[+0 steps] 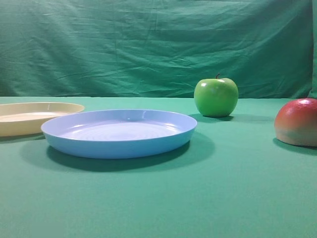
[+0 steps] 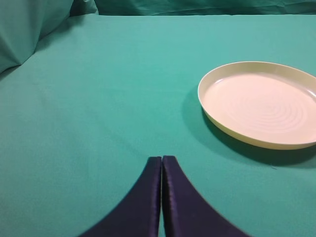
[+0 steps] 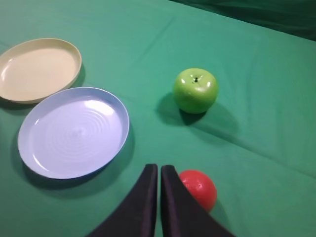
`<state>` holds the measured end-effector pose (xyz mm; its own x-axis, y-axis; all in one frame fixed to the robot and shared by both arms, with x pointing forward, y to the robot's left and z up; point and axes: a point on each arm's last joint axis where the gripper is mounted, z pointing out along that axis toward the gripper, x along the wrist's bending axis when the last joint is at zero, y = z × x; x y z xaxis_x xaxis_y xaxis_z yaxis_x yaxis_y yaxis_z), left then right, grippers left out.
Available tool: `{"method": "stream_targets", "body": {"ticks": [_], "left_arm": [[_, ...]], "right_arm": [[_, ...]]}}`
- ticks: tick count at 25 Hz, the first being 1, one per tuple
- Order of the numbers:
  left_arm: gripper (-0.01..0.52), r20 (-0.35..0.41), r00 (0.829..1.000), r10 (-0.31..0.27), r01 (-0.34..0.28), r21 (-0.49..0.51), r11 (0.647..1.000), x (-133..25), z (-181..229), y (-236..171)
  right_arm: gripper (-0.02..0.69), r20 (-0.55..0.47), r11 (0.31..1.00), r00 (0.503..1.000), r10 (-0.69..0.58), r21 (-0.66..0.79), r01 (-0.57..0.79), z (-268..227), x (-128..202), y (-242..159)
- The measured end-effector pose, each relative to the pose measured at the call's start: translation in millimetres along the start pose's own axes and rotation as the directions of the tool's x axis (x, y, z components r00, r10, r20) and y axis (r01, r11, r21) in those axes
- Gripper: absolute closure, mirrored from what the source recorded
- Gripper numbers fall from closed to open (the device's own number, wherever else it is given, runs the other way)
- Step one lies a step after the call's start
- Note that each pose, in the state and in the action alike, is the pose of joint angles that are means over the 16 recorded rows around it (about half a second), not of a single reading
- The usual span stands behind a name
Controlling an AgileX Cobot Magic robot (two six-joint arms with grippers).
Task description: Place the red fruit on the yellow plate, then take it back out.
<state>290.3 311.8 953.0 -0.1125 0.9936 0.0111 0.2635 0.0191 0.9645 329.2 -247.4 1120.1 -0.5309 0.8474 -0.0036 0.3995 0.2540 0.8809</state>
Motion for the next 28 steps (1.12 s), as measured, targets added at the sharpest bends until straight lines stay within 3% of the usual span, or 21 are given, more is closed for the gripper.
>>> {"method": "stream_targets", "body": {"ticks": [14, 28], "left_arm": [[0.514, 0.0, 1.0, 0.0, 0.0, 0.0, 1.0, 0.0, 0.0, 0.0], [0.514, 0.0, 1.0, 0.0, 0.0, 0.0, 1.0, 0.0, 0.0, 0.0]], "right_arm": [[0.665, 0.027, 0.988, 0.997, 0.072, -0.141, -0.067, -49.4, 7.4, -14.2], [0.665, 0.258, 0.97, 0.954, 0.152, -0.223, -0.095, -43.8, -8.2, -47.7]]}}
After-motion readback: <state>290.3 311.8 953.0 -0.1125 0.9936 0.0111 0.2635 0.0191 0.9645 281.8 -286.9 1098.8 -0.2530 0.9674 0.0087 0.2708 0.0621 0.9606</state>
